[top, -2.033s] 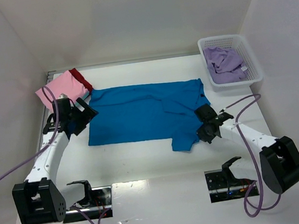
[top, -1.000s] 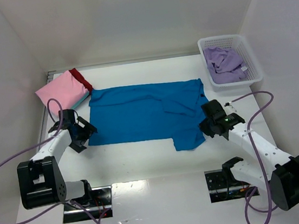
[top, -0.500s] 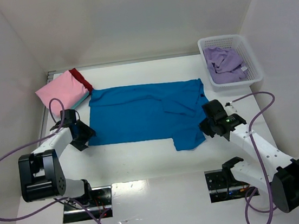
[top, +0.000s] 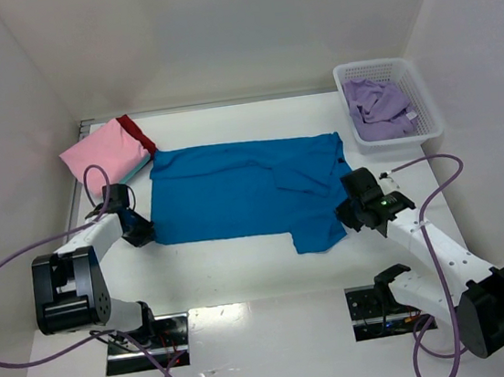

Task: Fold and stack the t-shirts
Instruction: Grap the side of the flattened tshirt closest away from the robot with both arms, then fold the other side of the tshirt into a rectangle

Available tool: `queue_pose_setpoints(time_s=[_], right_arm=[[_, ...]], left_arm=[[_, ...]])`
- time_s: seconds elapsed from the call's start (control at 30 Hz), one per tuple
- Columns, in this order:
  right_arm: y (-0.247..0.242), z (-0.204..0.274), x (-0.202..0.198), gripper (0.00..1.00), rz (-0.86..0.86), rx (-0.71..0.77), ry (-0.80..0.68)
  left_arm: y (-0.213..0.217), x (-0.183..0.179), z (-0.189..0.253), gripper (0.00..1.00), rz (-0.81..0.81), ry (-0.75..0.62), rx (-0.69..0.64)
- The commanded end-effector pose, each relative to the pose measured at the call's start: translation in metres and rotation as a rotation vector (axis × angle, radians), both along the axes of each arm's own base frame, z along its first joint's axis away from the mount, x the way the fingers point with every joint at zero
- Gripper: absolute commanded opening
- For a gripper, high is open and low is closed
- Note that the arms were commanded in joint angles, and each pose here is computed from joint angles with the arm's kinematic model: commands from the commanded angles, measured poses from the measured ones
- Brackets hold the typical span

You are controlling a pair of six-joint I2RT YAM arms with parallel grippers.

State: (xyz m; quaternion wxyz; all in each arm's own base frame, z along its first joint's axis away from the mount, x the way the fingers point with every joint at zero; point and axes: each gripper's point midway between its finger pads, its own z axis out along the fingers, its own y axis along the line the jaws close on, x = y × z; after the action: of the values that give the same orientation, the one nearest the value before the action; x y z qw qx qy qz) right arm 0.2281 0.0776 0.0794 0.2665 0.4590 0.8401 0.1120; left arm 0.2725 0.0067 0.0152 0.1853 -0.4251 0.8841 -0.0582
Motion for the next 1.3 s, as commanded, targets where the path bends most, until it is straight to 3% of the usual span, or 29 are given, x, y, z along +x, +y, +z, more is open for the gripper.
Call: queue_pose_setpoints(time_s=[0.0,0.1,0.43,1.07,1.27], right_arm=[[-0.002,0.008,0.005,0.00,-0.020,-0.003,-0.020],[-0.004,0.014,0.009,0.00,-0.027,-0.006,-0.042],[-0.007,0.046,0.020,0.00,-0.047,0.002,-0.103],[-0.008,0.065,-0.013,0.00,-0.090,0.089,-0.092],[-0.007,0.075,0.012,0.00,-0.079,0.077,-0.166]], left_arm=[[0.002,0.001,0.001,0.12,0.017,0.001,-0.001],[0.002,0.005,0.013,0.00,0.017,-0.017,0.001],[-0.001,0.023,0.090,0.00,-0.051,-0.193,0.010],[-0.018,0.004,0.116,0.00,-0.080,-0.193,0.031],[-0.009,0.032,0.141,0.00,-0.064,-0.304,0.085]])
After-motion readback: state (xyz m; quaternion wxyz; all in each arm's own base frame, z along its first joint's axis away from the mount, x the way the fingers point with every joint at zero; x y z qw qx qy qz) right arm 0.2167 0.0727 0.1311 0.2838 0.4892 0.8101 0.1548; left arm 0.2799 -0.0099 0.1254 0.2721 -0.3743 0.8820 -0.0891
